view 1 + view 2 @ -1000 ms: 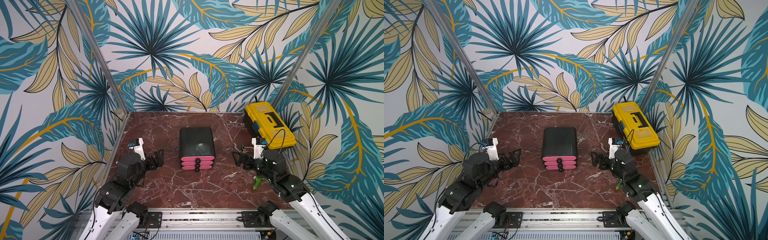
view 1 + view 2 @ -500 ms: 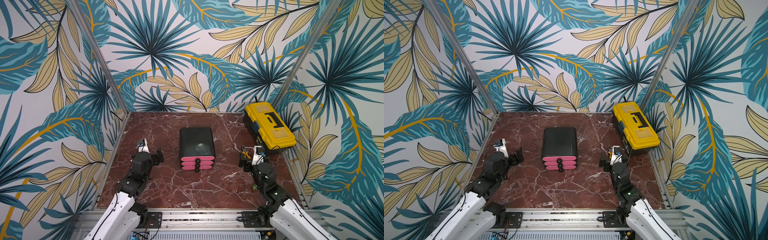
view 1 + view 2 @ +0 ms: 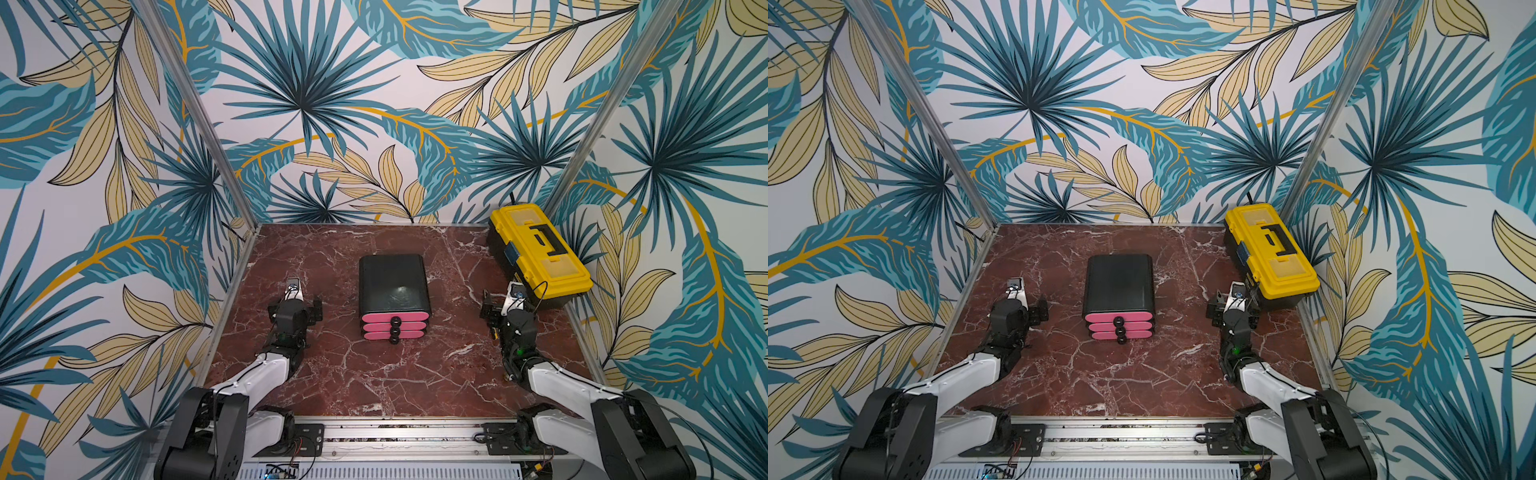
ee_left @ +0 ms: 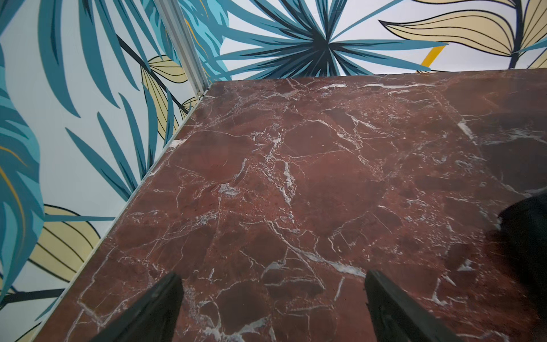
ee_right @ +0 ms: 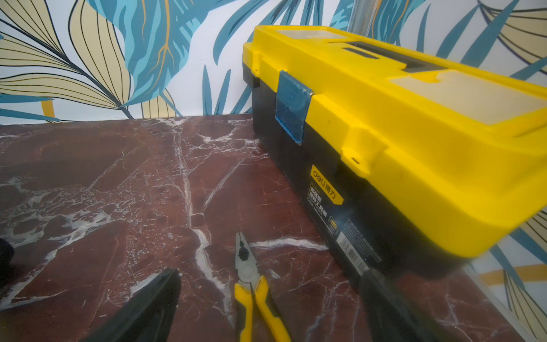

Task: Put the bluetooth earphones in the drawer according to color
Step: Reset both arms

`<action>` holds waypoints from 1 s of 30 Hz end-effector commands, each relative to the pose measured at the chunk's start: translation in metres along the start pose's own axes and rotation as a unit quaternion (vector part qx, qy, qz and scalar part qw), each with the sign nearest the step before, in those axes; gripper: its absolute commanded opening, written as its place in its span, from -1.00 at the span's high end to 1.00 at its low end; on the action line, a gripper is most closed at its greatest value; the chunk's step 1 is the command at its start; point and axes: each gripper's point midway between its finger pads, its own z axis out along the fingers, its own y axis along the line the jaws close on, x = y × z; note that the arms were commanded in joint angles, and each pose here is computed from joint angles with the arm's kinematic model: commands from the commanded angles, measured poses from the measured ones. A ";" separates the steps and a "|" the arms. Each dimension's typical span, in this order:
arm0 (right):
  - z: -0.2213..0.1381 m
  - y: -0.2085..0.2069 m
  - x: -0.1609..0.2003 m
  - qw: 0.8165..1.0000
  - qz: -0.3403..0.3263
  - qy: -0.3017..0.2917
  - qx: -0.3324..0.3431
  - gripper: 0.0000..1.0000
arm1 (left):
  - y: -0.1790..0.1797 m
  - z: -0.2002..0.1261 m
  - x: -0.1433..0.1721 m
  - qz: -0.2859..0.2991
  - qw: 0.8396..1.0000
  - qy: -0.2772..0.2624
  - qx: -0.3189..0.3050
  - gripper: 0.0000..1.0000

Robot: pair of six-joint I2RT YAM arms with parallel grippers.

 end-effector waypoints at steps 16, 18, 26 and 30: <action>0.057 0.024 0.008 0.996 -0.007 0.032 -0.081 -0.99 | -0.018 0.040 -0.017 0.030 0.998 -0.062 0.016 -1.00; 0.060 0.019 0.008 0.997 0.001 0.035 -0.073 -0.99 | -0.018 0.040 -0.017 0.029 0.998 -0.061 0.016 -1.00; 0.059 0.019 0.008 0.997 0.000 0.036 -0.073 -0.99 | -0.018 0.040 -0.017 0.029 0.998 -0.060 0.016 -1.00; 0.059 0.018 0.008 0.997 0.001 0.036 -0.072 -0.99 | -0.018 0.041 -0.017 0.029 0.998 -0.060 0.016 -1.00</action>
